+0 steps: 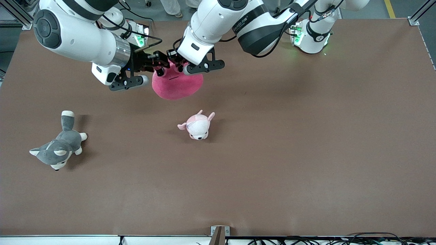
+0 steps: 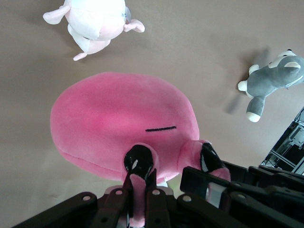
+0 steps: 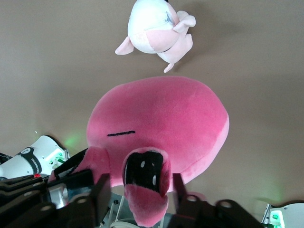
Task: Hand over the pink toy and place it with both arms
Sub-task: 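Grasp the pink plush ear with the right gripper, open the left gripper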
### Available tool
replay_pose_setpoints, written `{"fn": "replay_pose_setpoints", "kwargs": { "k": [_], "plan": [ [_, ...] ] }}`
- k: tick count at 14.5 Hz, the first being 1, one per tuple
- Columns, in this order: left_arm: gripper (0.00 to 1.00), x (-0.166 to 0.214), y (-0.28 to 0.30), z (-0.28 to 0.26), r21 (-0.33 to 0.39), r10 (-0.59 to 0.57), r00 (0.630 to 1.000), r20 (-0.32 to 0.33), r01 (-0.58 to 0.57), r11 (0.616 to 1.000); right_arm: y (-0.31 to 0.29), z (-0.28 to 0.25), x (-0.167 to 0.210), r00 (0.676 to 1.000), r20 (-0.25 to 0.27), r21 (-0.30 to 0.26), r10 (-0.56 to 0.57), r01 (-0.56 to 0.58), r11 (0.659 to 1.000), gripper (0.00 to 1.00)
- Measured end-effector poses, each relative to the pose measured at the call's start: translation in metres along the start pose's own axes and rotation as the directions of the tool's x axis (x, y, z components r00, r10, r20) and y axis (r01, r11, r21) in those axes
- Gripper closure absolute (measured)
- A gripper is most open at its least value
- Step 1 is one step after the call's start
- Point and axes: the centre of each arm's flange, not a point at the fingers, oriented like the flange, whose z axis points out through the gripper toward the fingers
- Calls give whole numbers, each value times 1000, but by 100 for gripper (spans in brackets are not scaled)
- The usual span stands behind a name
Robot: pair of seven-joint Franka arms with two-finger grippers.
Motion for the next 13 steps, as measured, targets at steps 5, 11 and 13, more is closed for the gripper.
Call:
{"fn": "replay_pose_setpoints", "kwargs": {
  "k": [5, 11, 13],
  "plan": [
    [89, -1, 1, 2, -6, 2, 1000, -1, -2, 1000, 10, -5, 4, 994, -9, -2, -109, 109, 994, 90],
    [57, -2, 3, 1, 2, 42, 997, -64, -42, 999, 12, -7, 5, 993, -12, -2, -117, 117, 993, 90],
    [37, -5, 3, -3, 9, 61, 994, -88, -61, 998, 18, -9, 7, 994, -13, -3, -107, 107, 994, 90]
  ]
}}
